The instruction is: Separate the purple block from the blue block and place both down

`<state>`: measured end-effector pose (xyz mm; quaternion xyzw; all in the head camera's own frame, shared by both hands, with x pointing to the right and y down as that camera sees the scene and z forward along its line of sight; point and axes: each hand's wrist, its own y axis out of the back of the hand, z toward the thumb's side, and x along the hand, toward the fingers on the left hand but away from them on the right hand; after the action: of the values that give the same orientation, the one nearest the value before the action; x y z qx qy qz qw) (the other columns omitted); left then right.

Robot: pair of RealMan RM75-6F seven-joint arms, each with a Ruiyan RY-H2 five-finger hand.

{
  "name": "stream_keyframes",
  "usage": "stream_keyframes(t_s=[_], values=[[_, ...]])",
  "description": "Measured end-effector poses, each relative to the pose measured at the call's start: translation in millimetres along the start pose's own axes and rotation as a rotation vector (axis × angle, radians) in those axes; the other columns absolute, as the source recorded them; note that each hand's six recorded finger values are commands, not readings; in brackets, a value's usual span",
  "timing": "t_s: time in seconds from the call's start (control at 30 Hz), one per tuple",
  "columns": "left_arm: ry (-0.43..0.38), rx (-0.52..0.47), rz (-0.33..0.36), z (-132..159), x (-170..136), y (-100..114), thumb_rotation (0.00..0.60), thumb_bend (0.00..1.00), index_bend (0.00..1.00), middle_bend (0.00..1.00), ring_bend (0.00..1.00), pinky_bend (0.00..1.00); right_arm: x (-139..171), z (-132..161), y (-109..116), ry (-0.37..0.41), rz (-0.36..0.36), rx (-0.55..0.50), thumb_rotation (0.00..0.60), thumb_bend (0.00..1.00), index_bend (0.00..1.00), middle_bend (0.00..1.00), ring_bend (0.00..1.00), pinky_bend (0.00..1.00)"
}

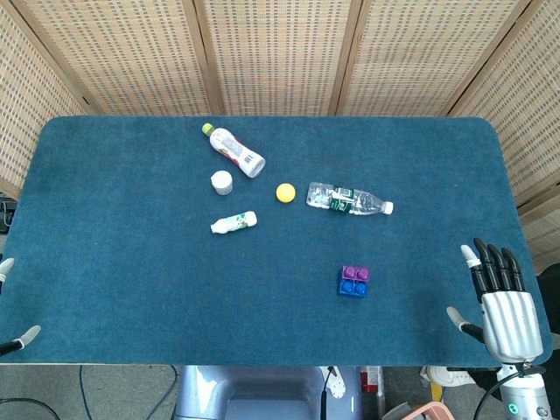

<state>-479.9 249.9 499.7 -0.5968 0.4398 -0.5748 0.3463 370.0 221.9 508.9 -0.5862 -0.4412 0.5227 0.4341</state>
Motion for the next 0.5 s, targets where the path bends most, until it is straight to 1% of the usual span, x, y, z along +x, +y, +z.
stream_keyframes(t_s=[0.13,0.3,0.43,0.5], values=[[0.000,-0.001,0.000,0,-1,0,0.600,0.00,0.00,0.00,0.00,0.00,1,-1,1,0.000,-0.003,-0.005,0.600,0.00,0.00,0.00,0.00,0.00],[0.004,0.000,-0.003,-1,0,-1,0.600,0.00,0.00,0.00,0.00,0.00,0,1,-2,0.008,0.012,-0.010,0.600,0.00,0.00,0.00,0.00,0.00],[0.012,0.002,-0.002,-2,1,-1,0.600,0.00,0.00,0.00,0.00,0.00,-7,9,-9,0.052,0.050,-0.035,0.600,0.00,0.01,0.00,0.00,0.00],[0.015,0.001,-0.001,-2,3,-1,0.600,0.00,0.00,0.00,0.00,0.00,-15,16,-15,0.086,0.076,-0.046,0.600,0.00,0.06,0.02,0.00,0.00]])
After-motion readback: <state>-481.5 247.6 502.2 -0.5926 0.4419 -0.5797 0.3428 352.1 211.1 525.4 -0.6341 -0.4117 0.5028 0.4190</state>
